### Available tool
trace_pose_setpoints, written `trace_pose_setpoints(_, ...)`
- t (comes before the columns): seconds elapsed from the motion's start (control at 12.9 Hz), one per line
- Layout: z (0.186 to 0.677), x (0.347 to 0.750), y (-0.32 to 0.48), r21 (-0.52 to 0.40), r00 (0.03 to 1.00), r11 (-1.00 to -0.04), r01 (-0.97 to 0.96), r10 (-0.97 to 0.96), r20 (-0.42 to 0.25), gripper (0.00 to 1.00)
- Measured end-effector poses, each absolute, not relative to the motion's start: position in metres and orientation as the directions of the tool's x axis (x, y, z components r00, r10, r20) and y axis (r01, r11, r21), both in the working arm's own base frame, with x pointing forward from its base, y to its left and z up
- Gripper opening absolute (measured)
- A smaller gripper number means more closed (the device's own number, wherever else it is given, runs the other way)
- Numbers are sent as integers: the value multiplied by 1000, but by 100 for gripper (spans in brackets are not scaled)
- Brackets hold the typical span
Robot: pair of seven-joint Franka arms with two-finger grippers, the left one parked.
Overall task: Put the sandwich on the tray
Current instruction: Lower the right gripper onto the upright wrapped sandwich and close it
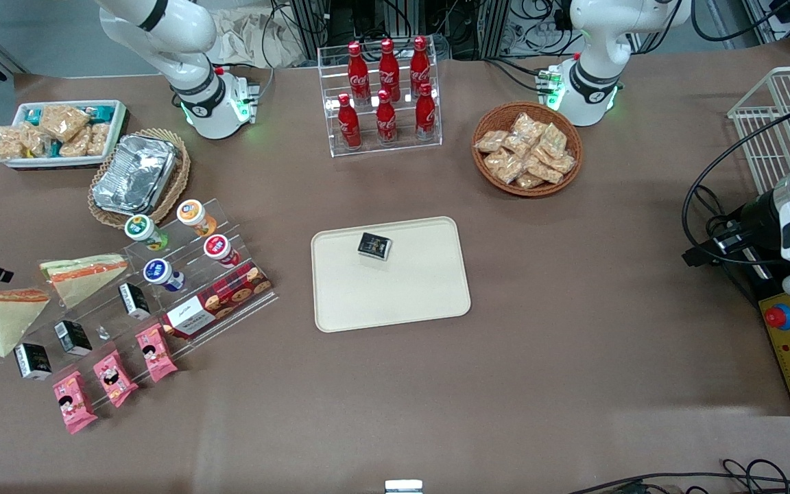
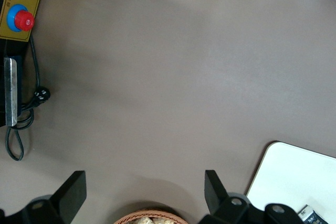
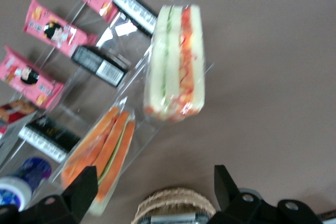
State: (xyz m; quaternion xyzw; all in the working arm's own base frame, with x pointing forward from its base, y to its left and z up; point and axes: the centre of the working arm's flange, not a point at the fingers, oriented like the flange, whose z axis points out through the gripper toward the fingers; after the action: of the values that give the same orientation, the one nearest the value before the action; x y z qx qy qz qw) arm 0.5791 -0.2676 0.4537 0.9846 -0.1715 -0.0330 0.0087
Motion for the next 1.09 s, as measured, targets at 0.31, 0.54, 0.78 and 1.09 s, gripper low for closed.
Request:
trace_pose_setpoints(0.31,437,584,-293,26,926,-925,-378,-378,-1,99)
trace_pose_setpoints(0.54,424,584,-302,-2,911,-911,-411,-411,-2,98)
trace_pose_setpoints(0.78,407,591,-301,-22,902,-901,-432,-433,-3,98)
trace_pose_setpoints(1.09,385,598,-300,-30,892,-892,-452,-452,-10,98)
